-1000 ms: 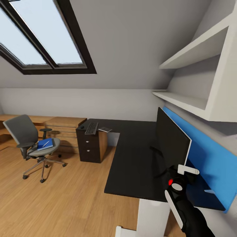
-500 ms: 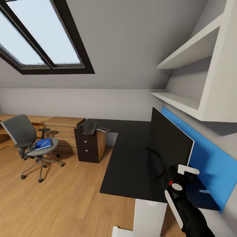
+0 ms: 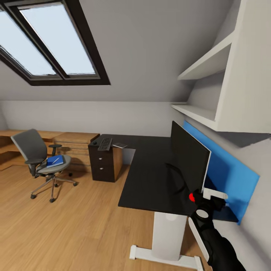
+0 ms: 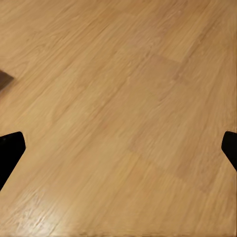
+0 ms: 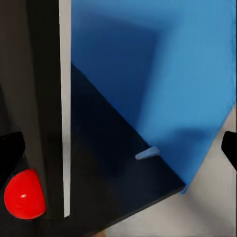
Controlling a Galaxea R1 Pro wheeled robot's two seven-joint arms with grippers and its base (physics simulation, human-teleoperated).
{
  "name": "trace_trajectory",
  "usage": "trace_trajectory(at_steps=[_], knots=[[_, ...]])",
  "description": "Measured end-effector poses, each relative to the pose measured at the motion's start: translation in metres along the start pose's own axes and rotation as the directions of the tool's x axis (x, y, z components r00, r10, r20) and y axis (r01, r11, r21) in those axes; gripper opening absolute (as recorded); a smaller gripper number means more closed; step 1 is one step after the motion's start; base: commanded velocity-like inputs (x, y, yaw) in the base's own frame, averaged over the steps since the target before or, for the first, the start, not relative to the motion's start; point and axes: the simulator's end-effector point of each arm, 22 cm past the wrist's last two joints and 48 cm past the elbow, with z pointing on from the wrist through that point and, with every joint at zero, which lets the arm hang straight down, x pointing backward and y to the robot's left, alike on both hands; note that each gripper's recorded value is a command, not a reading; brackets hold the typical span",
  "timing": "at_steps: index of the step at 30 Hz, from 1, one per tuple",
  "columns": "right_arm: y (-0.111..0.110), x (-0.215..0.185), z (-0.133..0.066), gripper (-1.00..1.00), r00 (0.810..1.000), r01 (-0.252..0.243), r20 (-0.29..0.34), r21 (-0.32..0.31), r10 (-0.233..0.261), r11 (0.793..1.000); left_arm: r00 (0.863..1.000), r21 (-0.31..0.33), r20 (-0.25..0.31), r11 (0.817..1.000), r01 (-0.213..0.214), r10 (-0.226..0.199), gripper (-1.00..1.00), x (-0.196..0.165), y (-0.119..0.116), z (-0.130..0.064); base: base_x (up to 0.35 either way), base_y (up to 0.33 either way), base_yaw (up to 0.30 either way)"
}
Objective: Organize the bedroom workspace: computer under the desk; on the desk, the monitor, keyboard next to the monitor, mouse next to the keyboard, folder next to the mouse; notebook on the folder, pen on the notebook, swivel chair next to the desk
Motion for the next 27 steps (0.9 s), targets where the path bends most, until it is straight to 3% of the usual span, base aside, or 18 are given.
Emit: trace_trajectory(at_steps=[6,14,22,27], knots=[[0.000,0.000,-0.001,1.00,1.000,0.001,-0.001,-0.002,-0.001,1.000,1.000,0.000,0.000,1.000,0.000,0.000,1.00,0.000,0.000,0.000,-0.077,0.022,0.000],[0.006,-0.002,0.000,1.00,1.000,-0.006,0.010,-0.034,0.006,0.999,1.000,0.002,0.000,1.000,0.000,0.000,1.00,0.000,0.000,-0.001,0.176,0.002,0.000],[0.040,-0.011,0.002,1.00,0.997,-0.011,0.067,-0.228,0.027,0.973,1.000,-0.002,-0.016,1.000,-0.004,0.004,1.00,0.007,0.002,-0.003,0.028,0.000,0.000],[0.038,-0.014,0.007,1.00,0.995,0.003,0.094,-0.262,0.023,0.965,1.000,0.000,-0.019,1.000,-0.005,0.005,1.00,0.009,0.002,-0.004,0.105,0.000,0.000]])
